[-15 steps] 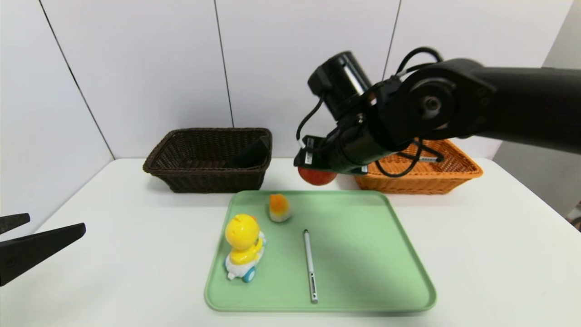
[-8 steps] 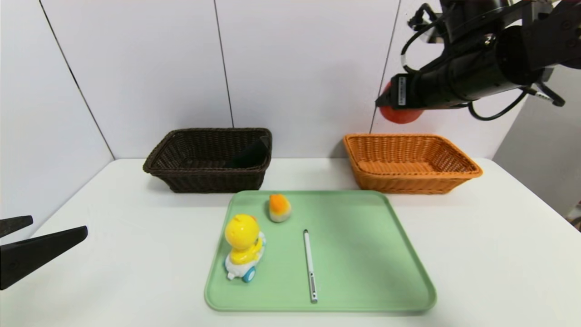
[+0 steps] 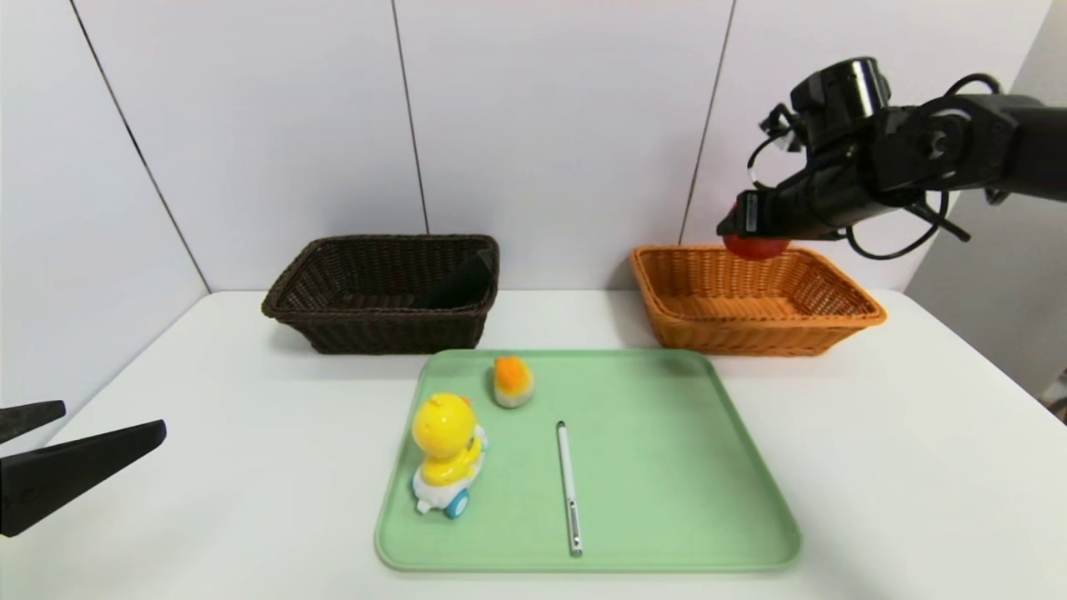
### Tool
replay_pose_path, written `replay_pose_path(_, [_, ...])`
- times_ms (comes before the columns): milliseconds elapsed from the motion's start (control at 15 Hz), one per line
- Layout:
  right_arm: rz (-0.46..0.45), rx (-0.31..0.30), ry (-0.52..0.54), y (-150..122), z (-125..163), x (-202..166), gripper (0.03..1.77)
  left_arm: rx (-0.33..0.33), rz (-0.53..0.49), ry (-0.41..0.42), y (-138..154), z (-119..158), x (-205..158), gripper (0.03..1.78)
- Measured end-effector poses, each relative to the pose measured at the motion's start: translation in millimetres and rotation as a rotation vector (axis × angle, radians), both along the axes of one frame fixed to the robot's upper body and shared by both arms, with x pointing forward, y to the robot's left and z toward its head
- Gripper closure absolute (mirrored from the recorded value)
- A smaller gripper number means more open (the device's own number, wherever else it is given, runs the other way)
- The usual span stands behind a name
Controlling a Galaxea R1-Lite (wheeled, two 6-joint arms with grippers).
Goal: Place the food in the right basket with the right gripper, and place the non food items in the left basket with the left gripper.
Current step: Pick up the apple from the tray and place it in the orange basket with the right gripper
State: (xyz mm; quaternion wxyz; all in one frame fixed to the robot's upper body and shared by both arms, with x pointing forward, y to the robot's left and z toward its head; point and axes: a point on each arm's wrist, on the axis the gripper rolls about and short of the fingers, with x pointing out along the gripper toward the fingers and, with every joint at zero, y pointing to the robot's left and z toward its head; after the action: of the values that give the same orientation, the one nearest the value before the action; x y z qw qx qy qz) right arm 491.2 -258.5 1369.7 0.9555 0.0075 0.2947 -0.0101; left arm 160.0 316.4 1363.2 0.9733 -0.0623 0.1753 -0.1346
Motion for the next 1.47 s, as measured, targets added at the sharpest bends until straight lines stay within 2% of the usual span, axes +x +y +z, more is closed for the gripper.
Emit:
replay_pose_path(333, [-0.039,0.000,0.102,-1,-57,36,0.57,0.002,0.000,0.007,0,-3,-1,0.12])
replay_pose_path(733, [-0.053,-0.010,0.156,-1,-89,52,0.57,0.001,0.000,0.006,0,-3,-2,0.12])
replay_pose_path(867, [-0.055,-0.011,0.157,-2,-92,54,0.55,0.001,0.000,0.005,0,-3,-2,0.12])
replay_pose_path(1133, [-0.056,-0.003,0.123,-1,-90,56,0.35,0.002,0.000,0.008,0,-4,-2,0.12])
replay_pose_path(1467, [-0.042,0.003,0.077,3,-61,42,0.23,0.001,0.000,0.008,0,-4,-2,0.12])
